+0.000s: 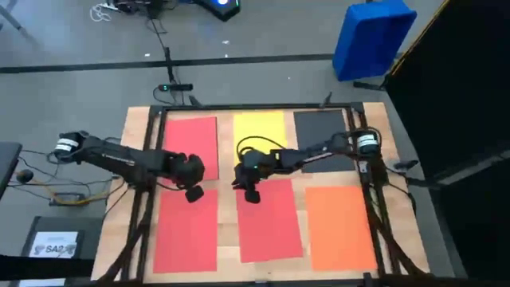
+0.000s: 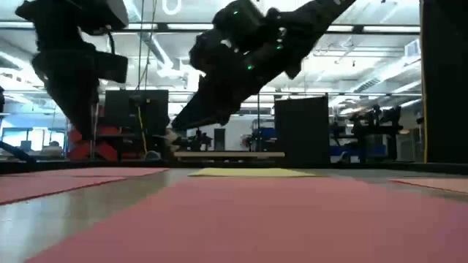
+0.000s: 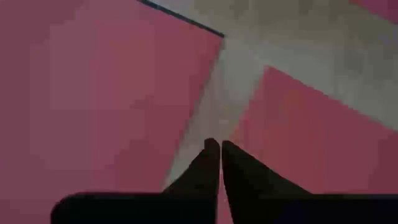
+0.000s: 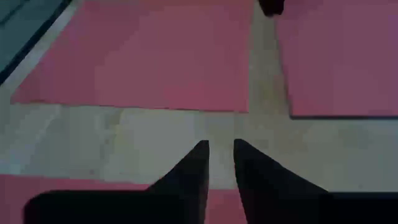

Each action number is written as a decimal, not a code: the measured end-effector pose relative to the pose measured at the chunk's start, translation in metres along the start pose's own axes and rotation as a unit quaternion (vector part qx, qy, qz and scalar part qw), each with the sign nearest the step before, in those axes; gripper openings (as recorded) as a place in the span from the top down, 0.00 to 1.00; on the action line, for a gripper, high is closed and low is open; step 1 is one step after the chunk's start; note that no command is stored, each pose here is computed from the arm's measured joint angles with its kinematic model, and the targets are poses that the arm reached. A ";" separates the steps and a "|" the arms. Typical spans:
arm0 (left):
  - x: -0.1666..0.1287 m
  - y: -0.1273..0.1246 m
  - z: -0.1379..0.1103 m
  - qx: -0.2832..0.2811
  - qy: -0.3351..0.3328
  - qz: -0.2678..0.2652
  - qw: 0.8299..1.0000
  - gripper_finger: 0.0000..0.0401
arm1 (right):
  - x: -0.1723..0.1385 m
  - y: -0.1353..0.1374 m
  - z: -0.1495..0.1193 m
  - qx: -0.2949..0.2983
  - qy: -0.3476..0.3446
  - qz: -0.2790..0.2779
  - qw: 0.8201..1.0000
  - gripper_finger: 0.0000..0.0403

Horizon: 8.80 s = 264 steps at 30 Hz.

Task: Organize paper
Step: Stack the red paper to the bottom center red paper, then stack the red paper on top of the red paper

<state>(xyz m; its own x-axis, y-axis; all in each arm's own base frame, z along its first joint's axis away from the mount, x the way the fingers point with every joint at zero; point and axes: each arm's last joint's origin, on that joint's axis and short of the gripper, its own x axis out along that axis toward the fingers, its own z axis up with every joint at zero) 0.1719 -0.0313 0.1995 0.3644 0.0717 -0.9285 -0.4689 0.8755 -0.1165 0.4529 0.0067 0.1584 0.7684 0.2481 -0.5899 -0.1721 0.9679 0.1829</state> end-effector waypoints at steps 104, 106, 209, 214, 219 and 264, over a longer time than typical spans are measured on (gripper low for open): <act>0.083 0.014 0.066 0.086 0.046 -0.003 0.995 0.78 | -0.054 0.020 0.033 -0.007 0.080 -0.141 0.987 0.71; 0.082 0.013 0.066 0.086 0.047 -0.008 0.995 0.78 | -0.054 0.020 0.034 -0.007 0.077 -0.141 0.987 0.71; 0.067 0.071 0.070 0.104 0.072 0.015 0.992 0.43 | -0.005 -0.021 -0.001 0.113 0.023 -0.040 0.993 0.71; 0.069 0.071 0.070 0.110 0.076 0.020 0.991 0.34 | -0.005 -0.021 -0.001 0.113 0.023 -0.040 0.992 0.71; 0.079 0.075 0.074 0.108 0.079 0.016 0.991 0.28 | -0.005 -0.021 -0.001 0.113 0.023 -0.040 0.992 0.71; 0.080 0.074 0.080 0.104 0.079 0.007 0.991 0.56 | -0.007 -0.093 -0.014 0.298 -0.027 -0.062 0.952 0.71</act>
<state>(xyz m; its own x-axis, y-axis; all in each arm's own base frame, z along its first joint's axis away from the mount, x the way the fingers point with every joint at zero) 0.2306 0.0768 0.1450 0.2218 0.0228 -0.9748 -0.2914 0.9556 -0.0439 0.4550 -0.0844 0.1344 0.7930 0.1165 -0.5980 0.2891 0.7920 0.5377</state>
